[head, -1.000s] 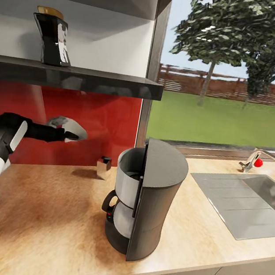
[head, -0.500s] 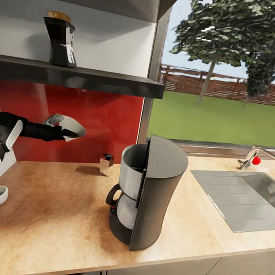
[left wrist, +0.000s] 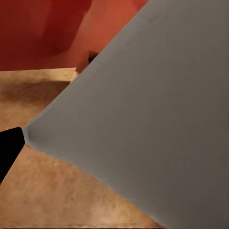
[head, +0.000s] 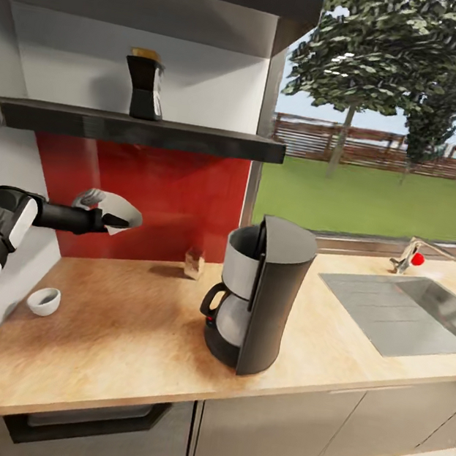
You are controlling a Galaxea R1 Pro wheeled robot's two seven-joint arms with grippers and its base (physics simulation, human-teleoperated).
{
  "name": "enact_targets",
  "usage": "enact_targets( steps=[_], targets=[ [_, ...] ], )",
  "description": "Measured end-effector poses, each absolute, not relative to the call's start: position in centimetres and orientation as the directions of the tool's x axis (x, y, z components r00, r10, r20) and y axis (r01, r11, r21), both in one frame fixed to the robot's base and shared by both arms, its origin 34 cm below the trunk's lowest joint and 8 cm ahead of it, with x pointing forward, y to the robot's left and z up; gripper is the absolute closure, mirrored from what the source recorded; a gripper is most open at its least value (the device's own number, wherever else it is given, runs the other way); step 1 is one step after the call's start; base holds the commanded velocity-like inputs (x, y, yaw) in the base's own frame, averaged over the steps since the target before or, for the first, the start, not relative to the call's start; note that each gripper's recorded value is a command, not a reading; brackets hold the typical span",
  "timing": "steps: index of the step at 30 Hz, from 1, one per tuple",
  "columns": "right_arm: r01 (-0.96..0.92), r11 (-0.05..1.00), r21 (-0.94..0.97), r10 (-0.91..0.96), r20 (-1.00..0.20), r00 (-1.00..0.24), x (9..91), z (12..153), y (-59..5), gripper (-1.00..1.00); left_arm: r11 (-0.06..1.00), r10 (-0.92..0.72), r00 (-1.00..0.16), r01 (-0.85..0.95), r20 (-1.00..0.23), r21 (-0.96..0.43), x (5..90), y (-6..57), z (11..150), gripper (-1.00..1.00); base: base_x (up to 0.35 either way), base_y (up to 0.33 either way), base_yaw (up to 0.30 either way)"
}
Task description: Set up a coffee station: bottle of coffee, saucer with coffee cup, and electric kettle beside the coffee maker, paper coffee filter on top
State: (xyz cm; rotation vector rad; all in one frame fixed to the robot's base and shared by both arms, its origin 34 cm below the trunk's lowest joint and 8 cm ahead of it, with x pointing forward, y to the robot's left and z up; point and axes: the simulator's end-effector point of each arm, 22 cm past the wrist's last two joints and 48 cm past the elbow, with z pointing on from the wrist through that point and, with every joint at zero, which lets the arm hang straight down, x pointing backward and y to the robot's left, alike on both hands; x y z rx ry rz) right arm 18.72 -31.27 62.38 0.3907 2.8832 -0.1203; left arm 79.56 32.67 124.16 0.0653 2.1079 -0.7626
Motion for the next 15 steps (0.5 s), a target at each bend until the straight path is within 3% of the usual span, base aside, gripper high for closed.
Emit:
enact_targets(
  steps=[10, 15],
  targets=[
    [0.273, 0.961, -0.050, 0.253, -0.245, -0.936, 19.06, 62.46, -31.32, -1.00, 0.811, -0.223, -0.613, 0.315, -0.758, -0.493, 79.33, 32.67, 124.85, 1.00, -0.287, 0.215, 0.000],
    [0.273, 0.961, -0.051, 0.253, -0.246, -0.936, 19.04, 62.47, -31.35, -1.00, 0.810, -0.220, -0.616, 0.317, -0.757, -0.494, 79.25, 32.47, 124.68, 1.00, -0.090, 0.060, 0.000]
  ],
)
